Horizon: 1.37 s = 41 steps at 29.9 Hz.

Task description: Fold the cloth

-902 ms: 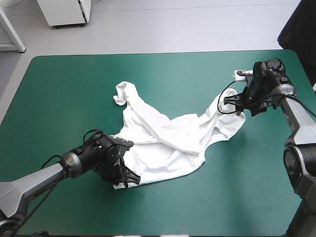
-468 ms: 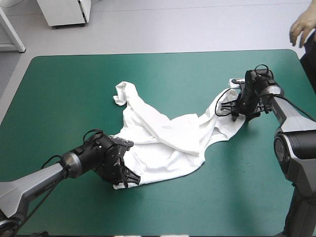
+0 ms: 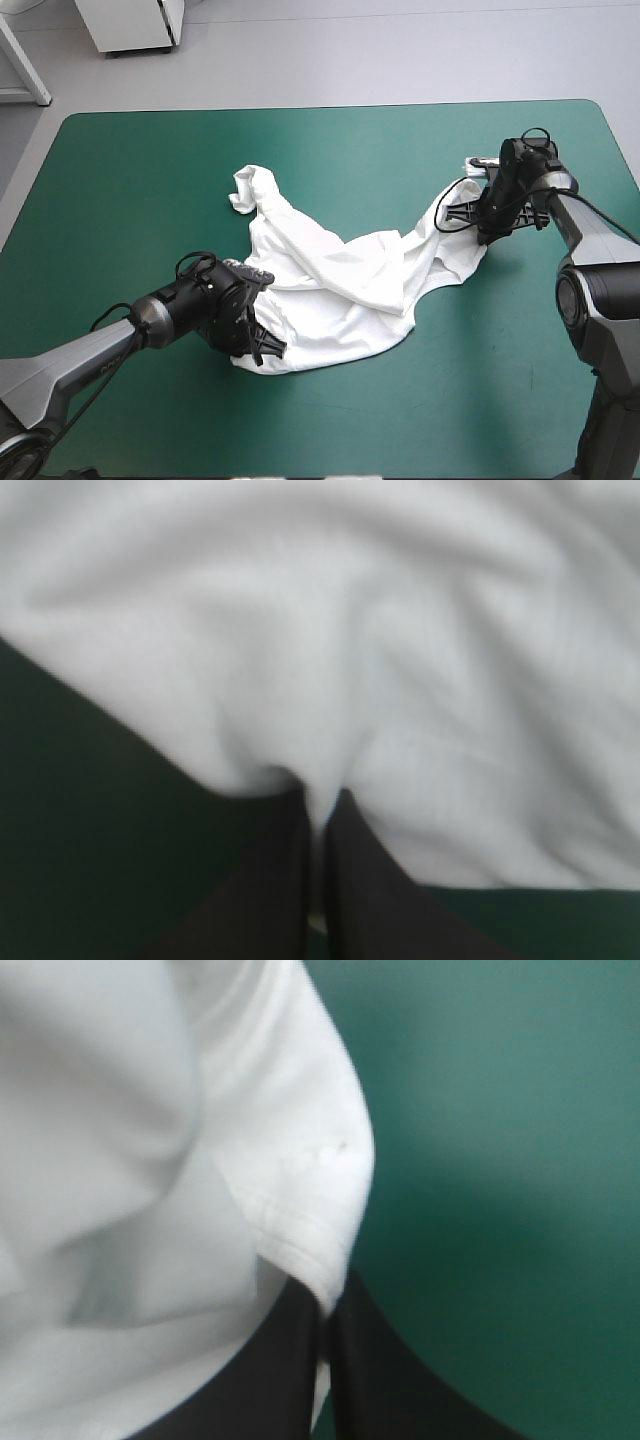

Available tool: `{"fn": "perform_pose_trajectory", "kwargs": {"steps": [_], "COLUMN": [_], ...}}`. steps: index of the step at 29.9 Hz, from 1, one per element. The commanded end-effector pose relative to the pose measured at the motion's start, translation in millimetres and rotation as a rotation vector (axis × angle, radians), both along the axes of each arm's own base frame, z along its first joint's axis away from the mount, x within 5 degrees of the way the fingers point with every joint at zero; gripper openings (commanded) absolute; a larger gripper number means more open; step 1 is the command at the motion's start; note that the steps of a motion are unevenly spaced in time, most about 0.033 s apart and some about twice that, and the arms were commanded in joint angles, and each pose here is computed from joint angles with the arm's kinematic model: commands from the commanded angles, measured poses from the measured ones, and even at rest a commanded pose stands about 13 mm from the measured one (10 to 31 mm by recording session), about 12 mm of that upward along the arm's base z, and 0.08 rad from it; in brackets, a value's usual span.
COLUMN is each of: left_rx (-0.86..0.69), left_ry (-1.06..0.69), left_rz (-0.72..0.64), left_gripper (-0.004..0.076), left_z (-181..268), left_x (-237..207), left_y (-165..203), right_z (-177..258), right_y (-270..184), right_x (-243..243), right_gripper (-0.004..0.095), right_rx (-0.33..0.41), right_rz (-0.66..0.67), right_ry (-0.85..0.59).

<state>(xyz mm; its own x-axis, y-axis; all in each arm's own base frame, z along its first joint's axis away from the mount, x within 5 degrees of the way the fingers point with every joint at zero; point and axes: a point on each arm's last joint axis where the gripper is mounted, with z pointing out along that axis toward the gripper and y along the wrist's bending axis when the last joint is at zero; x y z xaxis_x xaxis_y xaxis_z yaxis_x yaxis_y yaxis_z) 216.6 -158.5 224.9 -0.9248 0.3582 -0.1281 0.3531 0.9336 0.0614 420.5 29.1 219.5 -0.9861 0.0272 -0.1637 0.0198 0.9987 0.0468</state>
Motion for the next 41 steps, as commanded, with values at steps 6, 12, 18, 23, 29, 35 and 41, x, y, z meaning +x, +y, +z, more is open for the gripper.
{"fn": "perform_pose_trajectory", "kwargs": {"steps": [6, 12, 18, 23, 29, 35, 41], "left_rx": [-0.010, -0.043, -0.181, -0.280, -0.356, -0.479, -0.708], "left_ry": [-0.357, -0.547, -0.831, -1.054, -1.278, -1.468, -1.692], "left_rz": [-0.024, -0.057, -0.086, -0.098, -0.111, -0.180, -0.247], "left_gripper": [-0.0022, -0.0022, -0.0022, -0.0022, -0.0022, -0.0022, -0.0022], "left_z": [123, 208, 299, 362, 410, 439, 468], "left_x": [26, 19, -2, -33, -72, -101, -131], "left_y": [3, 15, 32, 56, 87, 99, 107], "right_z": [123, 203, 261, 314, 387, 435, 463], "right_y": [-2, -2, 0, 2, 0, -3, -4], "right_x": [-51, -112, -173, -213, -265, -321, -370], "right_gripper": [-0.0017, -0.0017, -0.0017, -0.0017, -0.0017, -0.0017, -0.0016], "right_rx": [0.074, 0.112, 0.157, 0.187, 0.187, 0.150, 0.129], "right_rz": [-0.004, 0.023, 0.086, 0.134, 0.166, 0.214, 0.265], "right_ry": [-0.270, -0.504, -0.703, -0.878, -1.181, -1.445, -1.704]}}
